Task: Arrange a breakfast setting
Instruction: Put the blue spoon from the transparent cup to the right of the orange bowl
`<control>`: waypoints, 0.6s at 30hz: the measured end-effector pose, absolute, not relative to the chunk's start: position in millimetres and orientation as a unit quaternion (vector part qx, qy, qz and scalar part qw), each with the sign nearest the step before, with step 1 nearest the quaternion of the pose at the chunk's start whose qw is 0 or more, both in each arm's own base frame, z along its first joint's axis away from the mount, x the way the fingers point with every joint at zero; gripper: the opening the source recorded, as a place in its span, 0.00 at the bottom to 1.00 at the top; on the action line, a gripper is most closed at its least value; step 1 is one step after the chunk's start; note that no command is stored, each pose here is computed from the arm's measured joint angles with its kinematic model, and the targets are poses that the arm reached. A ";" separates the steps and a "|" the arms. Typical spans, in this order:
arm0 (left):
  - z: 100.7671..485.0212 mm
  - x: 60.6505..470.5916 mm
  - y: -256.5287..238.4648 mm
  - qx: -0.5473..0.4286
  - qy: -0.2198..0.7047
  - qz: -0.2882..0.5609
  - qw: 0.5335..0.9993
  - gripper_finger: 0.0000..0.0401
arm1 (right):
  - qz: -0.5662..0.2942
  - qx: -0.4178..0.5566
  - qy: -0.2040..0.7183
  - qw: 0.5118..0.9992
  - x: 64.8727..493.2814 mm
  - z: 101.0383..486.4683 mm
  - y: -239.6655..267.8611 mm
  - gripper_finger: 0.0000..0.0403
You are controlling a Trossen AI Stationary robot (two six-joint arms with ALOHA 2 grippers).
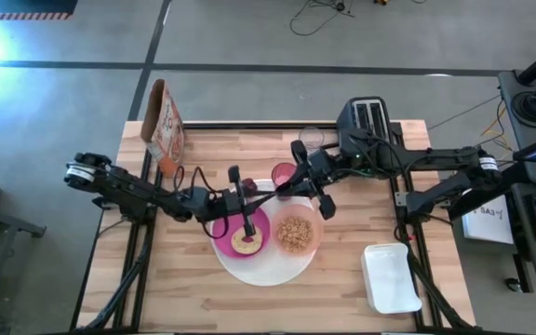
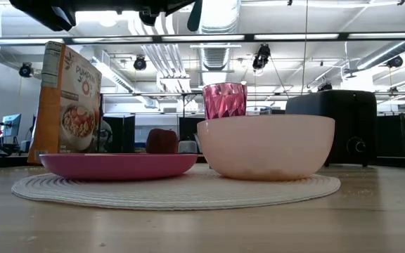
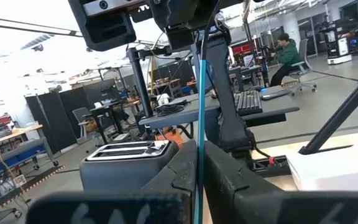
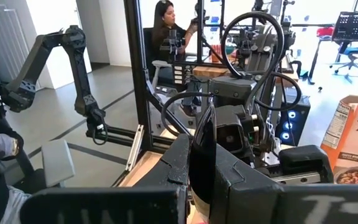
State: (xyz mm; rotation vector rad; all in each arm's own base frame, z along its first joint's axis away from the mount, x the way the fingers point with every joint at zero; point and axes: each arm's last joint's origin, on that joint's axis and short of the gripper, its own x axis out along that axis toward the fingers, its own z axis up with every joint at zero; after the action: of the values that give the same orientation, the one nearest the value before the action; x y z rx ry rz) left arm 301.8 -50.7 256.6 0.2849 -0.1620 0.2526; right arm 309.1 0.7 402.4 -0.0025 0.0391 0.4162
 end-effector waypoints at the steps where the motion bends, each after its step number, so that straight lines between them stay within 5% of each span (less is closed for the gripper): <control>1: 256.7 301.8 -50.7 0.142 -0.081 0.125 0.979 0.01 | 0.207 -0.001 0.019 0.978 309.1 402.4 1.7 0.03; 10: 257.6 302.9 -51.6 0.133 -0.084 0.108 0.982 0.00 | 0.212 -0.008 0.027 0.977 308.6 400.9 1.5 0.05; 18: 259.4 302.6 -52.7 0.120 -0.097 0.086 0.984 0.00 | 0.230 -0.025 0.052 0.971 305.0 396.4 2.1 0.26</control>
State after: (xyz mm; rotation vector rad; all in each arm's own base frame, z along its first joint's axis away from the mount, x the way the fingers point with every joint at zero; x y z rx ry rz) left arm 302.6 -52.7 259.4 0.2404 -0.1959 0.1722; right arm 305.0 2.1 396.4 -0.0512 0.1046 0.4644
